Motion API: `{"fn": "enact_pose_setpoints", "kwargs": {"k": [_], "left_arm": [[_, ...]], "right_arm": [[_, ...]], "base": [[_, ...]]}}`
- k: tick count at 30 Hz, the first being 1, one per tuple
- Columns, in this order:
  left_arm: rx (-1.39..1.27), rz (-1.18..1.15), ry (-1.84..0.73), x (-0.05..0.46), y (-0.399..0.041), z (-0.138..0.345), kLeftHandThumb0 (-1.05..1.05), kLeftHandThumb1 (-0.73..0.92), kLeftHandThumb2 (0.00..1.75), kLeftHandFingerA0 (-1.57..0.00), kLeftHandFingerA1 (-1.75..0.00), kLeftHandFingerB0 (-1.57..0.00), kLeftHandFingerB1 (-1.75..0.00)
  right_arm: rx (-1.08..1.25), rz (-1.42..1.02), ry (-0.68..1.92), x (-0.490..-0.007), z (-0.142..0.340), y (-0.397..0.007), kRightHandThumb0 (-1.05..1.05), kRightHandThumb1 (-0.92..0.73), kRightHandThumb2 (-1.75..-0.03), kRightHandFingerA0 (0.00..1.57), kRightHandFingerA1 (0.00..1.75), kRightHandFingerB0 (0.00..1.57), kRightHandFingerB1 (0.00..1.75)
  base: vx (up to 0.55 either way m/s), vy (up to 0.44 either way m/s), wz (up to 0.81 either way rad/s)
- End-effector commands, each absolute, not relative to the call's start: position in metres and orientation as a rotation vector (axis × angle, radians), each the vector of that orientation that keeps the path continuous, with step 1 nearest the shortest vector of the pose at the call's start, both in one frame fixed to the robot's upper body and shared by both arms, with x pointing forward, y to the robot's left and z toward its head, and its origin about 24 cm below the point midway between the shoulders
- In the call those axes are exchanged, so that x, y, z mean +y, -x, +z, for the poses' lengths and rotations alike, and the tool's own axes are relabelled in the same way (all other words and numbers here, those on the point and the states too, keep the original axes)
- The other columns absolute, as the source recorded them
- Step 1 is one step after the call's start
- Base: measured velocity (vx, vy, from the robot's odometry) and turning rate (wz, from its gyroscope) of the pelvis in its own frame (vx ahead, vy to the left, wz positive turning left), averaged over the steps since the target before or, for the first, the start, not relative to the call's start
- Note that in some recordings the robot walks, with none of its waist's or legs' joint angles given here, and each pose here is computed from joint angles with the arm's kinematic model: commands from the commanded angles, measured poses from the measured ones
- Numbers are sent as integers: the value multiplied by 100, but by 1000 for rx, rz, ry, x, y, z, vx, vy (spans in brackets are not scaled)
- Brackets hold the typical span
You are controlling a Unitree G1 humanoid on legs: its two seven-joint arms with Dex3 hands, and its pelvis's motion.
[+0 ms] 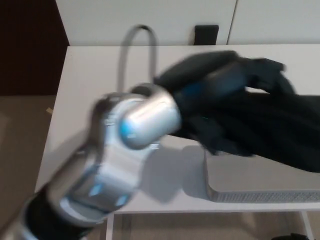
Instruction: The robot walk towards a table in front and pick up a black pencil case on the left hand side and put the pencil case into a small container on the right hand side
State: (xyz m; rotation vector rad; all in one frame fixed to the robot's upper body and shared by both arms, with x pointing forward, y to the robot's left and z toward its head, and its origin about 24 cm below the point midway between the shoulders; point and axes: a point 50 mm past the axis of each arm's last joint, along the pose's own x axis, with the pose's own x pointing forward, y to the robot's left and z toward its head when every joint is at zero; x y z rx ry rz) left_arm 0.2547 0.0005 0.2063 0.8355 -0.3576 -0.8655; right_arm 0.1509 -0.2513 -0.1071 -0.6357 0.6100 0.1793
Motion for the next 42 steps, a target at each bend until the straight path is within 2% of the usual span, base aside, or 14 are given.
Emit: {"fn": "enact_pose_setpoints", "kwargs": {"k": [1, 6, 12, 19, 34, 38, 42], "left_arm": [[-179, -858, -715, -21, -266, 191, -35, 70, 60, -123, -102, -95, -75], [-77, -862, -639, -43, -276, 180, -33, 64, 63, -126, -101, -101, -70], [-15, -845, -612, -58, -282, 168, -30, 66, 61, -124, -97, -99, -67], [39, -810, -564, -68, -283, 151, -26, 64, 65, -121, -101, -100, -65], [-1, -815, -595, -79, -277, 146, -29, 66, 63, -118, -101, -98, -56], [-20, -828, -585, -87, -271, 152, -27, 64, 64, -116, -101, -101, -60], [-43, -851, -609, -98, -267, 160, -32, 67, 62, -117, -99, -99, -53]], "right_arm": [[616, 164, 635, -256, -105, -154, -31, -62, -58, 73, 43, 57, 40], [616, 168, 630, -256, -104, -156, -33, -62, -59, 69, 43, 55, 40], [628, 175, 618, -256, -104, -156, -33, -63, -59, 69, 42, 55, 39], [611, 184, 628, -254, -103, -157, -32, -63, -58, 71, 43, 55, 39], [579, 203, 667, -253, -98, -168, -34, -62, -59, 72, 44, 55, 40], [588, 202, 673, -254, -98, -169, -36, -63, -59, 71, 43, 54, 39], [587, 186, 660, -256, -97, -168, -36, -63, -59, 70, 43, 54, 39]], "base": [[0, 0, 0], [0, 0, 0], [0, 0, 0], [0, 0, 0], [0, 0, 0], [0, 0, 0], [0, 0, 0]]}}
